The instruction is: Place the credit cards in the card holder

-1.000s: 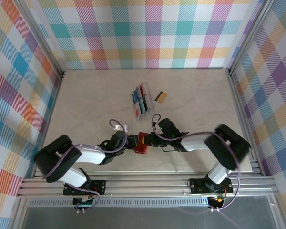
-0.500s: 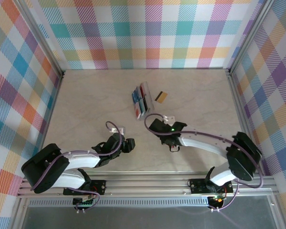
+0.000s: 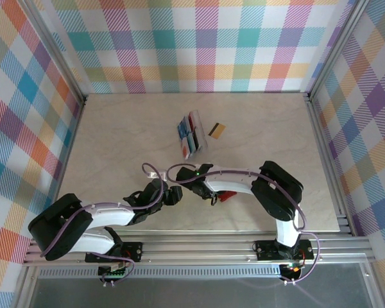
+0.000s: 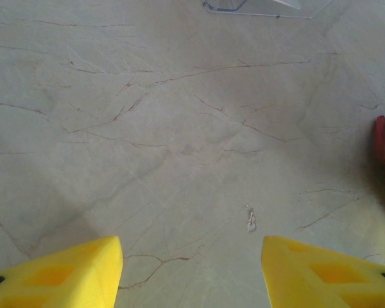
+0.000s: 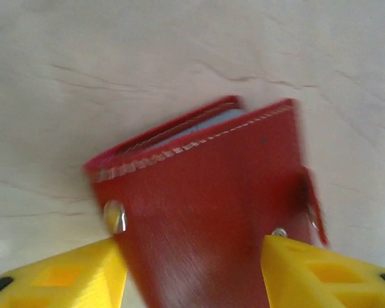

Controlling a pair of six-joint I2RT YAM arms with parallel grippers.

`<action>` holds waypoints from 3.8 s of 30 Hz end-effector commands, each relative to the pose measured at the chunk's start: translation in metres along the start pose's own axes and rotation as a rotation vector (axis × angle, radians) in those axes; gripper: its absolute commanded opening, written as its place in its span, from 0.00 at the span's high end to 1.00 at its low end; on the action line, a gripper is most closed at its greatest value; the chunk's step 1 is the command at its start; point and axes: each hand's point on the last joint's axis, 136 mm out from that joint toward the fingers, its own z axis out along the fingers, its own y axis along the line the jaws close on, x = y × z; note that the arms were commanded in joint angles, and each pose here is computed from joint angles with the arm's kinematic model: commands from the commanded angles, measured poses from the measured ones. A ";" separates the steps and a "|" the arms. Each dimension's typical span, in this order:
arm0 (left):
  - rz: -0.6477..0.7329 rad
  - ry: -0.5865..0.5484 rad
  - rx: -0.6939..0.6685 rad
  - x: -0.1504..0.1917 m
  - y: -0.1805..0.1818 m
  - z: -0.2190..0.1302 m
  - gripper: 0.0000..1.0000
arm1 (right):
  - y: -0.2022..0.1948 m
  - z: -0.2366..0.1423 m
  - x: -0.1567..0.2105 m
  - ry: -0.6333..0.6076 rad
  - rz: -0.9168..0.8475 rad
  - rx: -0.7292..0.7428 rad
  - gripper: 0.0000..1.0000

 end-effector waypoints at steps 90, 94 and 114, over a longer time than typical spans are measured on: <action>0.173 0.368 0.234 0.047 -0.118 0.082 0.54 | -0.032 -0.016 0.015 -0.130 0.275 -0.484 0.82; 0.171 0.369 0.232 0.047 -0.118 0.084 0.54 | -0.033 -0.013 0.015 -0.128 0.276 -0.468 0.80; 0.166 0.379 0.233 0.050 -0.117 0.086 0.55 | -0.031 -0.018 0.010 -0.146 0.279 -0.480 0.74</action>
